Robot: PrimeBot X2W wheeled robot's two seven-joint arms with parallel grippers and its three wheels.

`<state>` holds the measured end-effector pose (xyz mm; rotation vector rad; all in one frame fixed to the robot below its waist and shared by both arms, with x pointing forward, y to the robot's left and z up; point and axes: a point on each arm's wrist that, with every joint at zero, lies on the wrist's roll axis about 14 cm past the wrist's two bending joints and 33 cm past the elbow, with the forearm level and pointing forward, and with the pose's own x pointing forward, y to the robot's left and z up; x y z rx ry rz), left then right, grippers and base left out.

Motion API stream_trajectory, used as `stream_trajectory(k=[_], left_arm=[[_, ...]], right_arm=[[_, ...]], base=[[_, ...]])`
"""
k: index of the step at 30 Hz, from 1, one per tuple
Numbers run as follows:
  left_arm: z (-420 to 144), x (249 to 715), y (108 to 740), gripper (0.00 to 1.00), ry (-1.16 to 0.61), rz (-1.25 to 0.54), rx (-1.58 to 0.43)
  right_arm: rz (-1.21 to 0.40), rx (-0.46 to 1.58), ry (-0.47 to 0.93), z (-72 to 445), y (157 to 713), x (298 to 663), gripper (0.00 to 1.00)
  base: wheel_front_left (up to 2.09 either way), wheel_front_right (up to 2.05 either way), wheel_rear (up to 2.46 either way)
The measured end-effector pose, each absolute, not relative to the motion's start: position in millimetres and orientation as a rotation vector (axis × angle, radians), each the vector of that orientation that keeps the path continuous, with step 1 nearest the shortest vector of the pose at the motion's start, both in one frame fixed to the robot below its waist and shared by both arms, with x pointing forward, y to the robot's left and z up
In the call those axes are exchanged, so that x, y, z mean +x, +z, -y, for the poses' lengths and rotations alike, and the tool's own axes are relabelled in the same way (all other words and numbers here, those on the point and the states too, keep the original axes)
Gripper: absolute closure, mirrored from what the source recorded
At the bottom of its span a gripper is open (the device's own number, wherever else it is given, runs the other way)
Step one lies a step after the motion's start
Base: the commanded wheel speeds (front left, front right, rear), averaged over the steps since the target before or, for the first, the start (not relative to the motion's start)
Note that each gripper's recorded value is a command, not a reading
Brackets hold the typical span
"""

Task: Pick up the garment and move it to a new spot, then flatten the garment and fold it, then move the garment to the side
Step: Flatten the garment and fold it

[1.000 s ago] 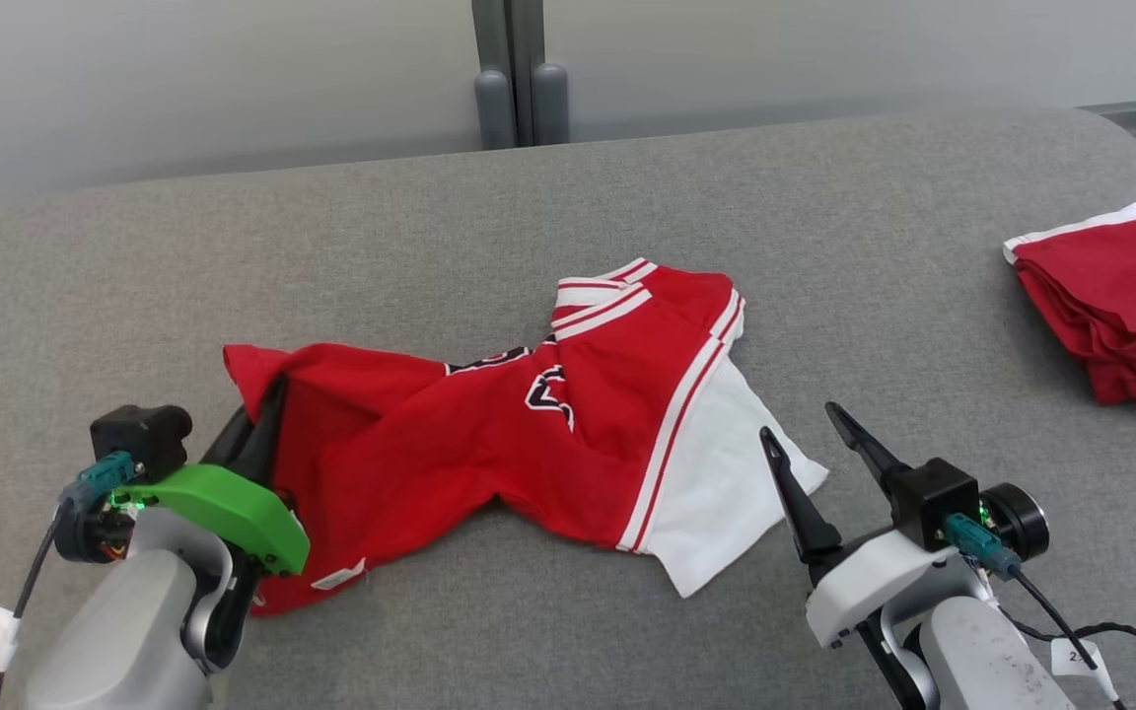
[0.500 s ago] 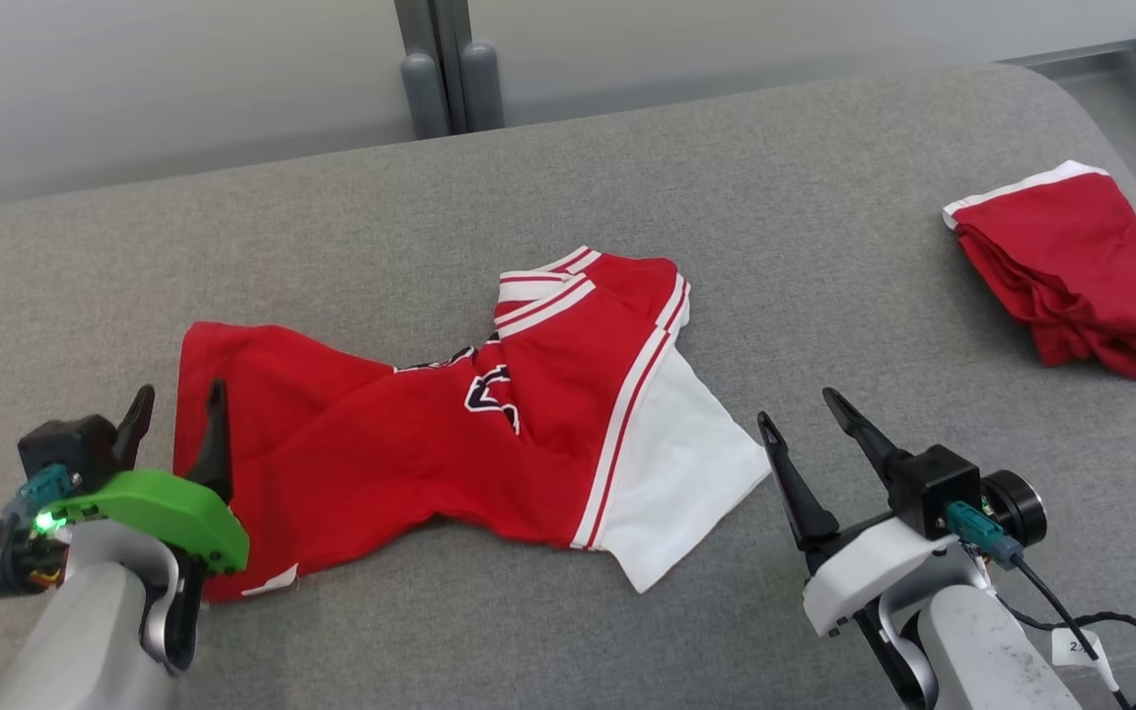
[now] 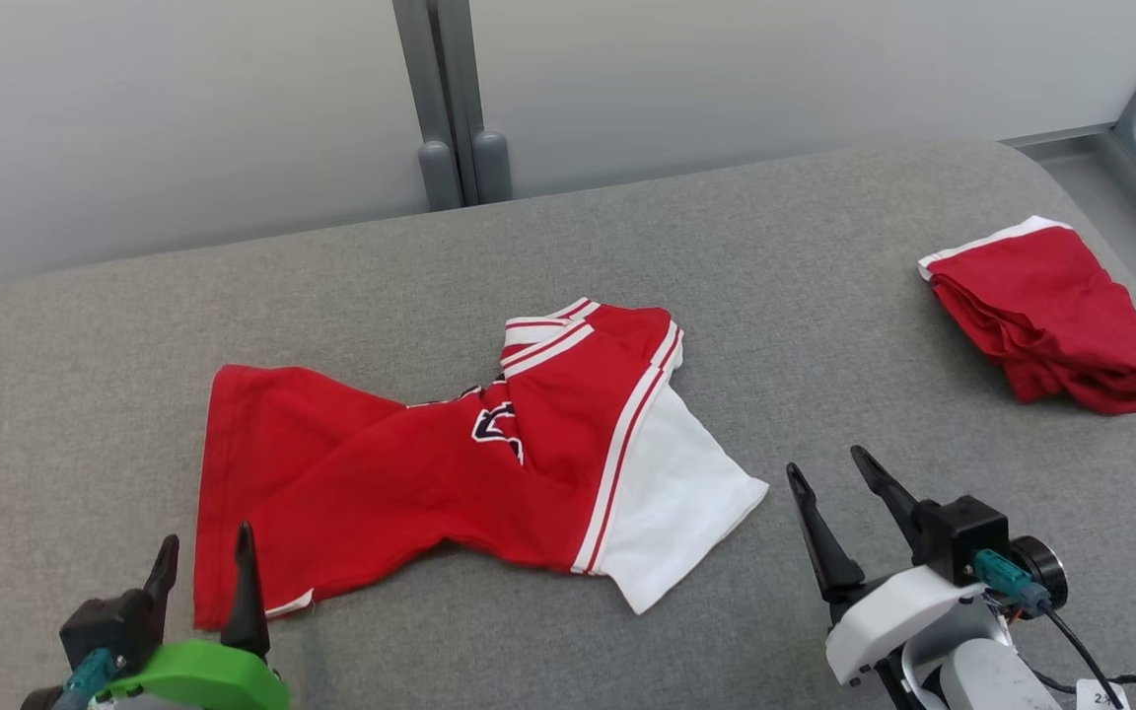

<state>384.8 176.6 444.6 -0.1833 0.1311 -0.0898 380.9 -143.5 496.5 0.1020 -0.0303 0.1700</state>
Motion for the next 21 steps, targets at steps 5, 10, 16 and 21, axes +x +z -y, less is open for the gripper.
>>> stream_trajectory(k=[5, 10, 16, 21], left_arm=[[-181.5, 365.3, 444.1, 0.0, -0.042, -0.118, -0.205], [-185.7, 353.5, 441.7, 0.0, -0.014, -0.12, -0.215], [-182.5, 353.2, 442.1, 0.0, -0.019, -0.118, -0.217], [-176.9, 353.4, 435.6, 0.0, -0.031, -0.14, -0.222]], right_arm=[[0.019, 0.109, 0.152, 148.4, 491.4, 369.5, 0.0], [0.02, 0.112, 0.14, 151.8, 491.3, 364.4, 0.0], [0.013, 0.12, 0.116, 159.2, 488.0, 362.3, 0.0], [-0.007, 0.118, 0.125, 156.0, 481.9, 363.7, 0.0]], base=[[0.0, 0.0, 0.0], [0.0, 0.0, 0.0], [0.0, 0.0, 0.0], [0.0, 0.0, 0.0]])
